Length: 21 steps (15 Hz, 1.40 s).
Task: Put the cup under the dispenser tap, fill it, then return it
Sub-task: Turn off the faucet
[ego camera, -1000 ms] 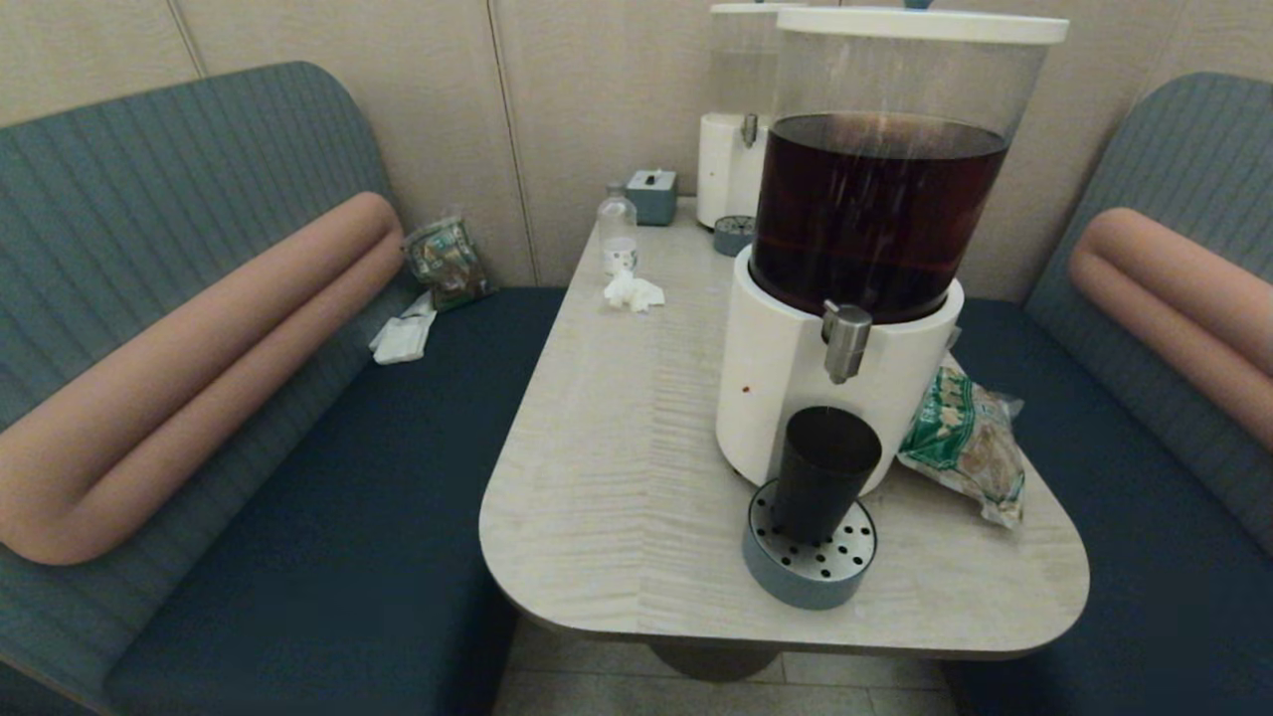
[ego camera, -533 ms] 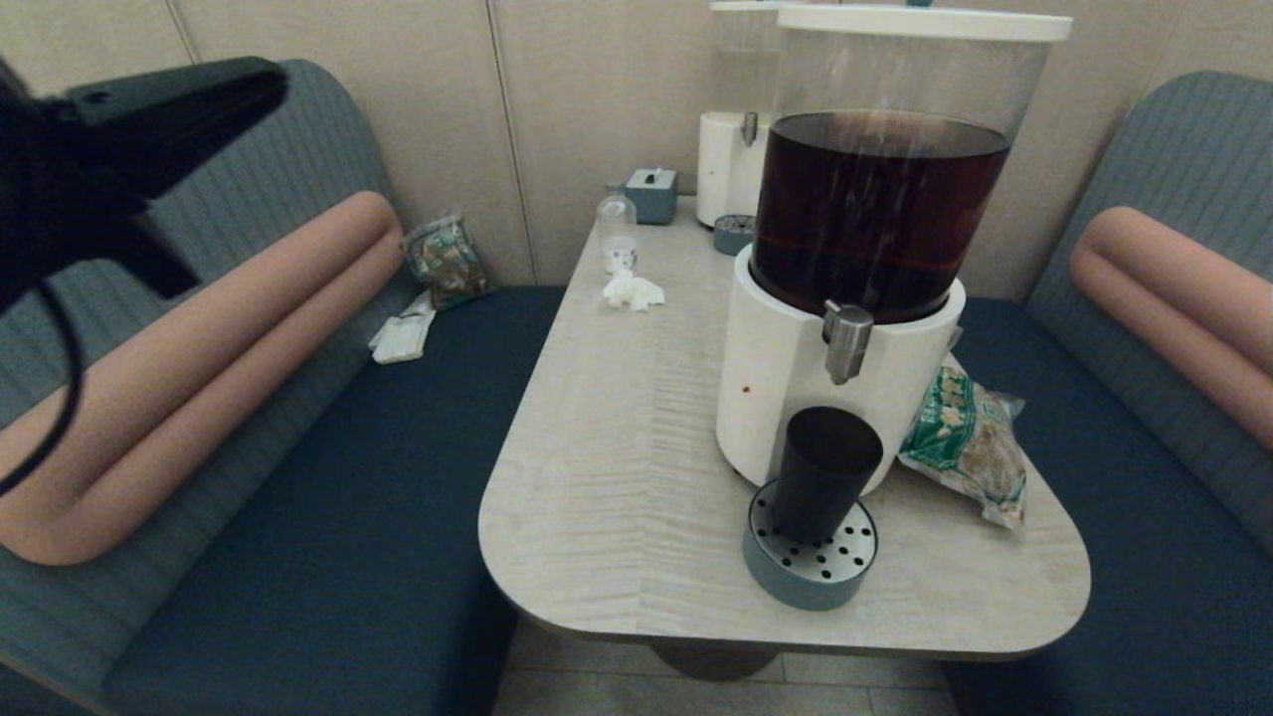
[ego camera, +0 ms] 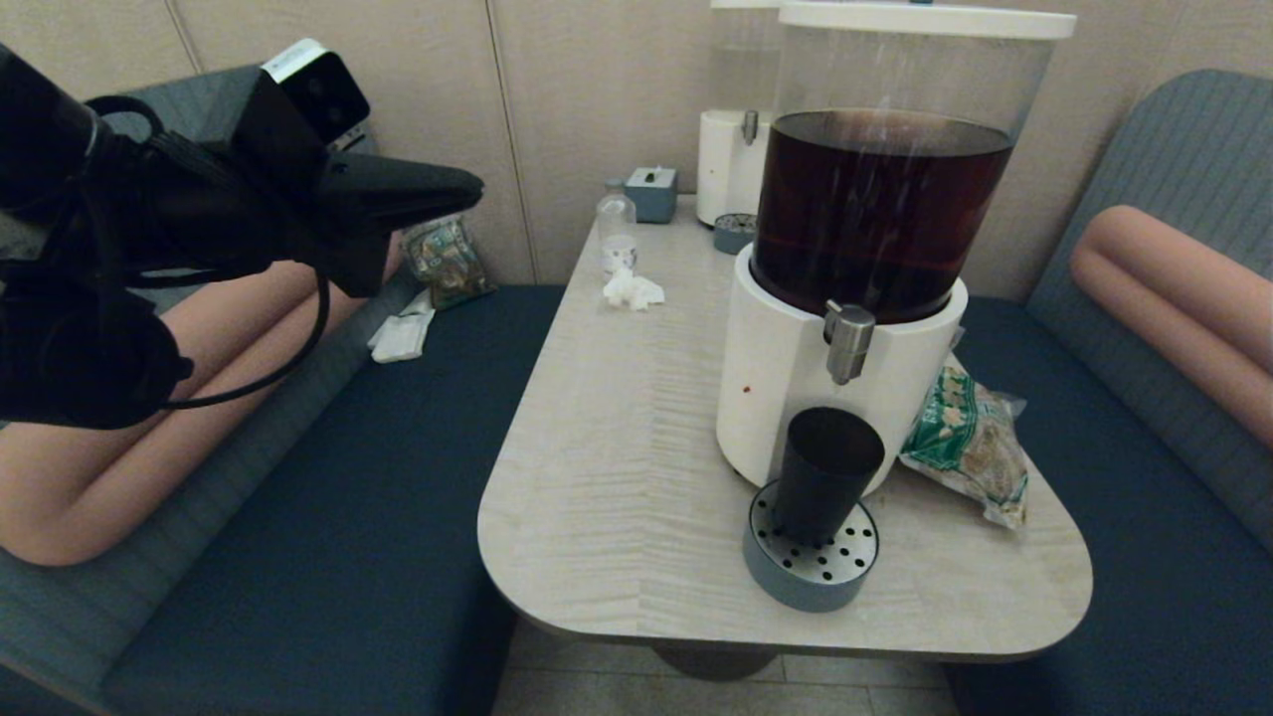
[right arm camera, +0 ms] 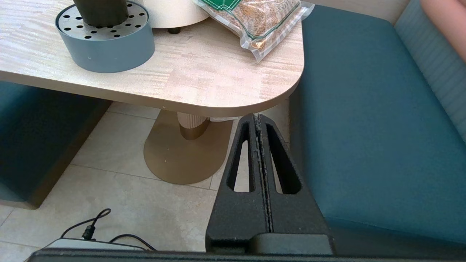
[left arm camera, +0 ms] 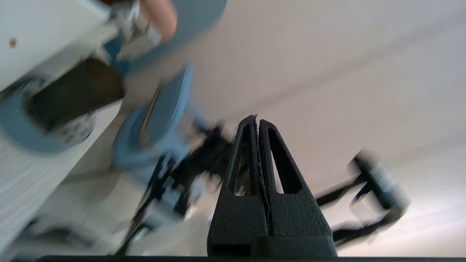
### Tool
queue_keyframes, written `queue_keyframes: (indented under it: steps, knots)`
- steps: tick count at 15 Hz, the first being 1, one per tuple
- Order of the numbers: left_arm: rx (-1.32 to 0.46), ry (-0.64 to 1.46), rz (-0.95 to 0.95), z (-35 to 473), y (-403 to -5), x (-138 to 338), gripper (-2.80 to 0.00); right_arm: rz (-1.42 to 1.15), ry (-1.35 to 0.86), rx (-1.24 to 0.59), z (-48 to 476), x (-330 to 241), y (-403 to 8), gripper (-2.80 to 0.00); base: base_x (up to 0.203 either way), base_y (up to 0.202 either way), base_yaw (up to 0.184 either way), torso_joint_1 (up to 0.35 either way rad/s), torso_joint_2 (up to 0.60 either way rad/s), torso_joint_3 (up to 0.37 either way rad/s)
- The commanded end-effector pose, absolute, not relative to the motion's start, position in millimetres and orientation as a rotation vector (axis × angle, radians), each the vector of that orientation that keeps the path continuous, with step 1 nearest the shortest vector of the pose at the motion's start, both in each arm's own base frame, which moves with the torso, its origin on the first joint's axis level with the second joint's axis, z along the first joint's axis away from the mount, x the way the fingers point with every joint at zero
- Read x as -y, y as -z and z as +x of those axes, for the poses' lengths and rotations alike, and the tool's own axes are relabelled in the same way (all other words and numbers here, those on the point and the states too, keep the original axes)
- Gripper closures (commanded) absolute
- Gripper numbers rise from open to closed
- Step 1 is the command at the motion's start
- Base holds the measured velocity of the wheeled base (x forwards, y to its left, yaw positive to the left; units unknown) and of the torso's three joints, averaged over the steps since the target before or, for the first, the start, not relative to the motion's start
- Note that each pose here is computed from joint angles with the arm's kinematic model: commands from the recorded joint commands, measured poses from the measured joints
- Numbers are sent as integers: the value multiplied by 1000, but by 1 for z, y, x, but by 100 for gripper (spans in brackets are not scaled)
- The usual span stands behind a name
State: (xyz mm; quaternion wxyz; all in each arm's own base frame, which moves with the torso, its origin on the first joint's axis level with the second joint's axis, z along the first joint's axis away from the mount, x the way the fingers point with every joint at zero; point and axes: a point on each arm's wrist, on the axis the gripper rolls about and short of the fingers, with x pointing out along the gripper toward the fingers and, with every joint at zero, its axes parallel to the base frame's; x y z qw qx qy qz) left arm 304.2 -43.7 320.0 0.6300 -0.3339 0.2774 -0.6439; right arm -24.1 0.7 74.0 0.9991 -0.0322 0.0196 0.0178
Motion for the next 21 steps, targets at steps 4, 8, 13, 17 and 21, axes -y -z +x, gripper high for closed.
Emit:
queue_keyframes:
  steps: [4,8,13,17,21]
  knots:
    - [-602,1544,-617,327,-318,48,0,-65,-37,-39,-24,-1,-74,0,0,0,0,0,0,0]
    - [-448,1575,-481,334,-356,44,0,-64,-37,-39,-24,-1,-74,0,0,0,0,0,0,0]
    - [-487,1534,-876,273,-415,38,0,-64,-37,-39,-24,-1,-74,0,0,0,0,0,0,0]
    - [-519,1341,-759,249,-413,-14,0,-64,-37,-39,-24,-1,-74,0,0,0,0,0,0,0]
    - [-326,1135,-578,196,-438,-59,0,-65,-37,-39,-24,-1,-74,0,0,0,0,0,0,0]
